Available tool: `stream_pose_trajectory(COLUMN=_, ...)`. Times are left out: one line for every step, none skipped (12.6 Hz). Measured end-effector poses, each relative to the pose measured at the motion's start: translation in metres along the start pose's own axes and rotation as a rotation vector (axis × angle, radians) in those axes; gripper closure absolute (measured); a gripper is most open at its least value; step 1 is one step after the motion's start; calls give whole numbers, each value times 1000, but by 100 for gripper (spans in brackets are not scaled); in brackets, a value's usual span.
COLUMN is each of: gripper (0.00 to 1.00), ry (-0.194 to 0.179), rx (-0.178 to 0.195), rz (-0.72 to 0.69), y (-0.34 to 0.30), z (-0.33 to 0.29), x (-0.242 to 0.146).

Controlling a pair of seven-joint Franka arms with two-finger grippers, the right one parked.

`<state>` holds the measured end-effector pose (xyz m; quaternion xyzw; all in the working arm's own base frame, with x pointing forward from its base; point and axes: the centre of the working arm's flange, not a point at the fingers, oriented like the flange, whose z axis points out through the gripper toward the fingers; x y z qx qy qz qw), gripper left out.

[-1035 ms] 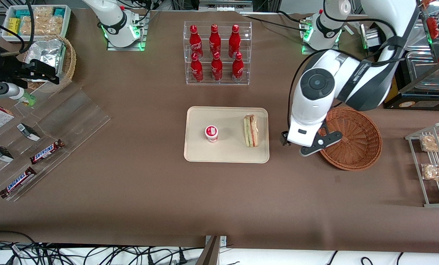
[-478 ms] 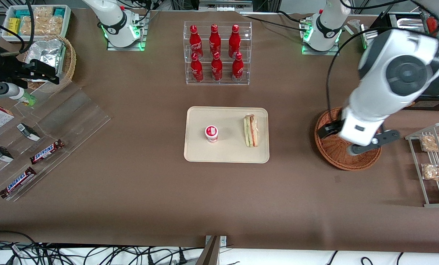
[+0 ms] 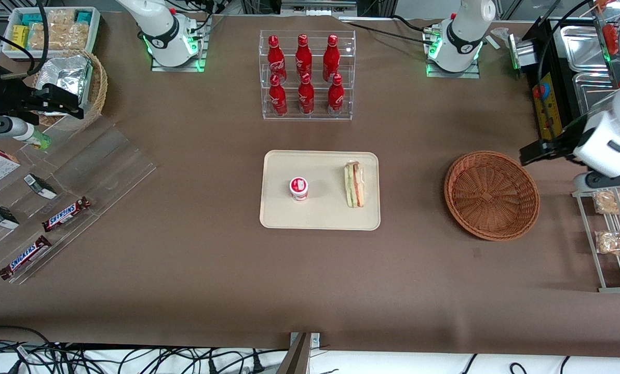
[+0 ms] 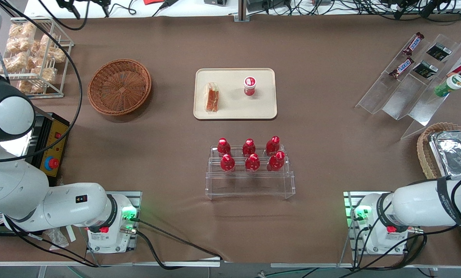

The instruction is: Place sandwich from basket to tray

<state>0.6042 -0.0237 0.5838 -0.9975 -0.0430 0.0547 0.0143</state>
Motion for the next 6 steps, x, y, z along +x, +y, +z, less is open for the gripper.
stream_pose_trajectory(gripper=0, ry=1, rx=-1, rz=43, y=-7, z=-4, x=-6)
stream_pose_trajectory(gripper=0, ry=2, rx=3, rz=86, y=-10, z=-7, x=-11)
stream_pose_trajectory(gripper=0, ry=5, rx=6, rz=114, y=-9, z=-10, x=-16)
stream_pose_trajectory(gripper=0, ry=7, rx=7, rz=130, y=-6, z=-12, x=-20)
stream_pose_trajectory(gripper=0, ry=11, rx=5, rz=143, y=-2, z=-14, x=-23)
stream_pose_trajectory(gripper=0, ry=13, rx=-9, rz=150, y=2, z=-16, x=-24)
